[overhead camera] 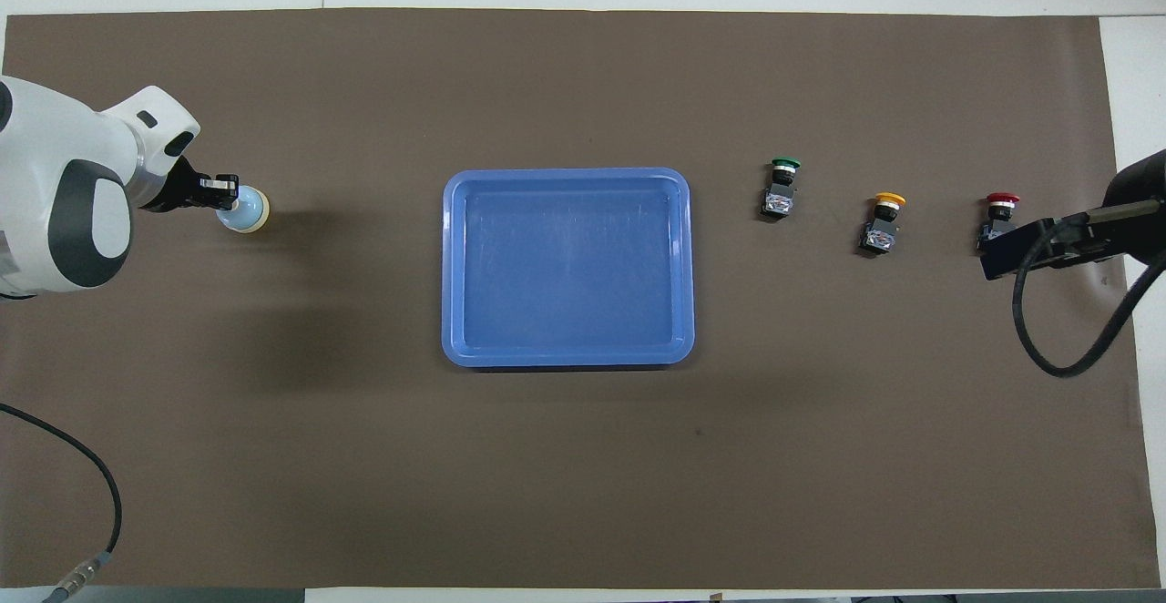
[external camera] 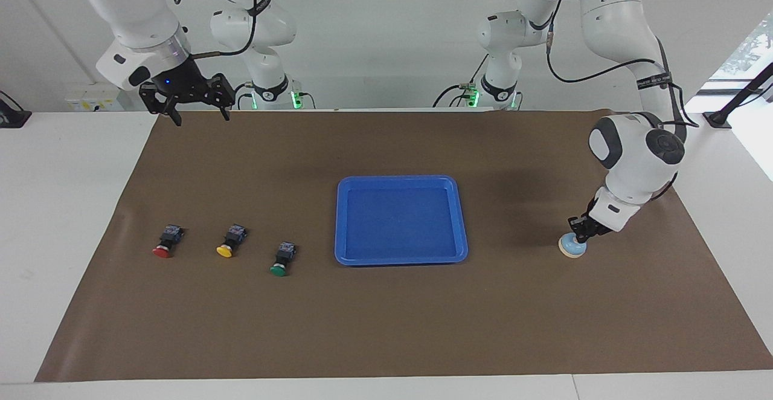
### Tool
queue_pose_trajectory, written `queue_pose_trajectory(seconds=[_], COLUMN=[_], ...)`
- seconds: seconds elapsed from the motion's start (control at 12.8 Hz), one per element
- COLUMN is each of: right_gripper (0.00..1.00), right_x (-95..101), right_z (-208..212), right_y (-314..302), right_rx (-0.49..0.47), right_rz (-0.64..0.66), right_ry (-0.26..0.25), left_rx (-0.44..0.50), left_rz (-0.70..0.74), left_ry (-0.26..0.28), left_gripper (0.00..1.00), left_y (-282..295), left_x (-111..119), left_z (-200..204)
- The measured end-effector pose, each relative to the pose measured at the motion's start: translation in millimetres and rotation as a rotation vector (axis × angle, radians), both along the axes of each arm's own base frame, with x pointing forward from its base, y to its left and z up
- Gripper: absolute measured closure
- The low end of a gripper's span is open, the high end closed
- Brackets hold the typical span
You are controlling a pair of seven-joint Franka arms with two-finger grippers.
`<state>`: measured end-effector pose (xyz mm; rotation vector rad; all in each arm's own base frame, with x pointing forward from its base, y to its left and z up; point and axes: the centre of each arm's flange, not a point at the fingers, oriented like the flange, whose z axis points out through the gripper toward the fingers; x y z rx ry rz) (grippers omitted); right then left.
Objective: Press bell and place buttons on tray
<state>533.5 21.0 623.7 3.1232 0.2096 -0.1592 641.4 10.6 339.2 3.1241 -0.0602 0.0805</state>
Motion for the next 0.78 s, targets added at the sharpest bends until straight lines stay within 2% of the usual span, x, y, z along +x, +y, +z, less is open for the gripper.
queue_pose_trajectory(seconds=[0.24,0.31,0.39,0.55,0.71,0.78], right_gripper=[0.00,0.00,0.00,0.00,0.00,0.00], right_x=[0.0,0.0,0.0,0.0,0.0,0.0], right_z=[-0.1,-0.1,-0.1,-0.2,-0.2,-0.2], right_y=[0.0,0.0,0.0,0.0,0.0,0.0], right_rx=[0.000,0.000,0.000,0.000,0.000,0.000], right_rz=[0.000,0.000,0.000,0.000,0.000,0.000], right_ry=[0.000,0.000,0.000,0.000,0.000,0.000], left_rx=[0.004,0.006,0.010,0.015,0.020,0.022], left_rz=[0.004,0.007,0.010,0.007,0.005,0.004], left_ry=[0.040,0.053,0.058,0.068,0.066,0.071], left_gripper=[0.99,0.99,0.99,0.99,0.91,0.79], left_y=[4.4,6.8,8.2,5.5,1.2,-0.2], left_x=[0.6,2.1,-1.0,-13.6,-32.7,-43.0], left_z=[9.3,28.1,73.7,125.2,169.2,186.3])
